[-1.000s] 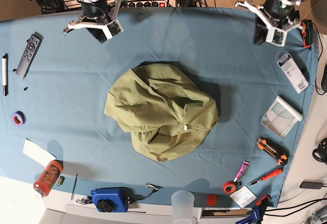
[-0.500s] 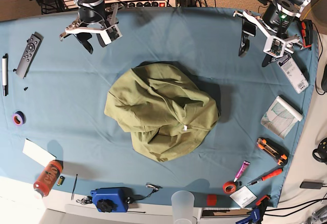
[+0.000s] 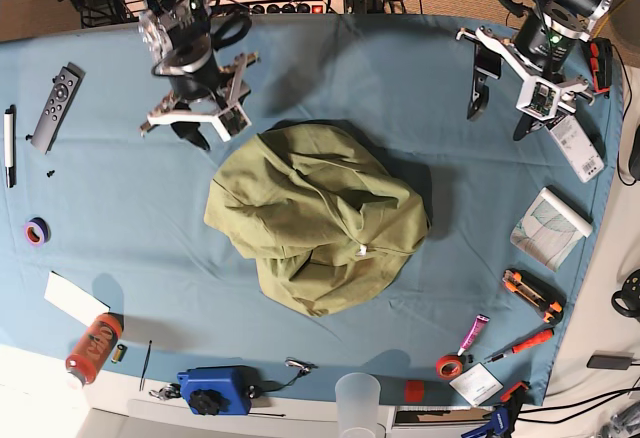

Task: Layout the t-shirt on the table in an organized manner, then fold the t-shirt properly
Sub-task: 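Lower the right gripper toward the crumpled green t-shirt's edge, then grasp the t-shirt edge with the right gripper and lift it, then reach the left gripper into the shirt and grasp fabric near the tag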

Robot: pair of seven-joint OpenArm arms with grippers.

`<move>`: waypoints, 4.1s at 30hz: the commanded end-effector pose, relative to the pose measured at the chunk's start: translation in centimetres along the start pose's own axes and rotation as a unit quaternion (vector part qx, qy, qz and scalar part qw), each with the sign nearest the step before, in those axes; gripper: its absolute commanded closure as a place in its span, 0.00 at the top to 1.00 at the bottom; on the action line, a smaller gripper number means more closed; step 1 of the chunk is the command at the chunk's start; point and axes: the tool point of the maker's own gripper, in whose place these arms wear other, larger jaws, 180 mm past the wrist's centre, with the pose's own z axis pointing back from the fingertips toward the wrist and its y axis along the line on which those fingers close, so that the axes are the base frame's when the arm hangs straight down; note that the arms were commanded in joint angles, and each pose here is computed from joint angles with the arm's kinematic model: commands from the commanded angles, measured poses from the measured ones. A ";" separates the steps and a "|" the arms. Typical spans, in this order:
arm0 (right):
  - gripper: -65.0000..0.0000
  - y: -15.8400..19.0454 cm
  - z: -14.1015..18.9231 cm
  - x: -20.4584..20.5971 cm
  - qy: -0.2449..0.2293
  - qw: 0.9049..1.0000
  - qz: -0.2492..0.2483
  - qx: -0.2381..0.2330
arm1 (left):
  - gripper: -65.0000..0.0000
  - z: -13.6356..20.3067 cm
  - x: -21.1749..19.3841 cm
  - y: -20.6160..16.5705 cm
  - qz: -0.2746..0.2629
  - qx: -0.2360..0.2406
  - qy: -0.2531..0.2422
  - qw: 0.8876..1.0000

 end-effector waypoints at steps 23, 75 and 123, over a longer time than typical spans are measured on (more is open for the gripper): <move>0.40 0.5 -4.1 3.0 -0.046 0.997 -0.030 0.060 | 0.61 0.2 1.5 -0.8 0.038 -0.012 -0.037 0.999; 0.40 4.0 -3.6 5.4 -0.048 0.991 0.010 0.127 | 0.61 -0.8 3.8 -0.1 0.032 -0.009 -0.076 0.997; 0.00 0.6 3.2 7.0 -0.067 0.998 -0.016 -0.010 | 0.61 -4.5 3.0 -5.4 0.012 -0.132 -0.068 0.989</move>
